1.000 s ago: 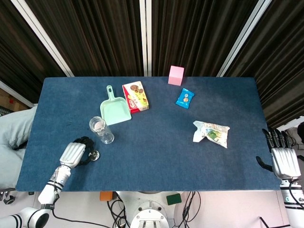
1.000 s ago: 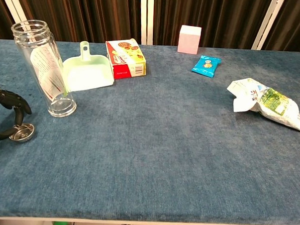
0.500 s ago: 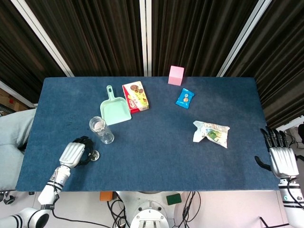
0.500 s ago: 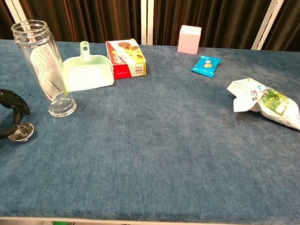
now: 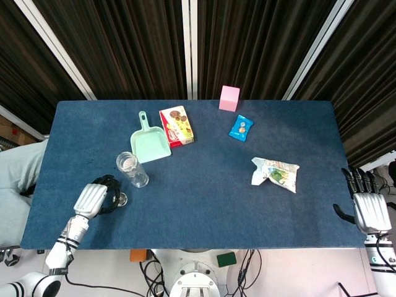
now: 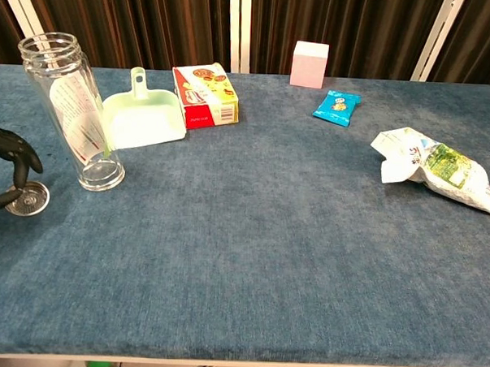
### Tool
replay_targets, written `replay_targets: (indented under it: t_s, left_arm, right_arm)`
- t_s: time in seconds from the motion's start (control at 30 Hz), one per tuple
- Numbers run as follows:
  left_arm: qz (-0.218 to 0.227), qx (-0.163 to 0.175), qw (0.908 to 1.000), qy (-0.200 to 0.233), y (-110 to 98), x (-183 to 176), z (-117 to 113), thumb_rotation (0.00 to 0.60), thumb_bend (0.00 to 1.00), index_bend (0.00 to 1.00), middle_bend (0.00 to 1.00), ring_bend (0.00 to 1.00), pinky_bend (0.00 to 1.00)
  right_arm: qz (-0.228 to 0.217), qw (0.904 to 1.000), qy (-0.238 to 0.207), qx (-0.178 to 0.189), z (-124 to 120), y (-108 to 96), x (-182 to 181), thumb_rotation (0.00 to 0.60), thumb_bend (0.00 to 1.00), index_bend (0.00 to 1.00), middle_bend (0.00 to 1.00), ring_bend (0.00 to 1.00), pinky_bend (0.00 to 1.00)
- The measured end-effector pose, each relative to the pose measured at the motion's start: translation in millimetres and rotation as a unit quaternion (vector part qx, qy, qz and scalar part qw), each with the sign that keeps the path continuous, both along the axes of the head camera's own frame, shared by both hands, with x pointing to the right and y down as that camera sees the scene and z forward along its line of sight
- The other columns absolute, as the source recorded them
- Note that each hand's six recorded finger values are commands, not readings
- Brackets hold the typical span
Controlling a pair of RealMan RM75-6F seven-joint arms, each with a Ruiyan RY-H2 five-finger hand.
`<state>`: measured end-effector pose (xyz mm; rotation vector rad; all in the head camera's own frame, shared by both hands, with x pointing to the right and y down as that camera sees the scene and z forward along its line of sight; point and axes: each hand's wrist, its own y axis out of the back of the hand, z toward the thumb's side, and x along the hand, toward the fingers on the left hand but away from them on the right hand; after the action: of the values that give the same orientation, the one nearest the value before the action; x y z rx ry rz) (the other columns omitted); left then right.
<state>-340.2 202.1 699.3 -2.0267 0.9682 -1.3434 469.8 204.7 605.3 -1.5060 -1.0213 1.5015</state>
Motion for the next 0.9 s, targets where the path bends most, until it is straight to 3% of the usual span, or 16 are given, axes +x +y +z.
replay_targets:
  t_s: [0.33,0.6,0.73,0.9]
  left_arm:
    - [-0.022,0.038,0.999,0.004,-23,-27,-43,0.6,0.39,0.67,0.35,0.2,0.31]
    - [-0.037,0.089,0.9953,-0.003,-73,-56,-99,0.6,0.39,0.7,0.33,0.2,0.29]
    - [-0.038,0.099,0.9942,0.017,-100,-58,-123,0.6,0.4,0.7,0.32,0.2,0.29]
    - [-0.042,0.078,0.9933,0.074,-122,-44,-138,0.6,0.4,0.7,0.32,0.2,0.28]
  right_arm:
    - [0.0,0.9999,-0.002,0.01,-6,0,0,0.6,0.22,0.0,0.0,0.0,0.0]
    - [-0.002,0.9998,-0.006,0.017,-10,-1,-2,0.6,0.22,0.0,0.0,0.0,0.0]
    - [-0.002,0.9998,-0.007,0.021,-12,-1,-3,0.6,0.22,0.0,0.0,0.0,0.0]
    - [-0.003,0.9997,-0.006,0.024,-14,-1,-4,0.6,0.22,0.0,0.0,0.0,0.0]
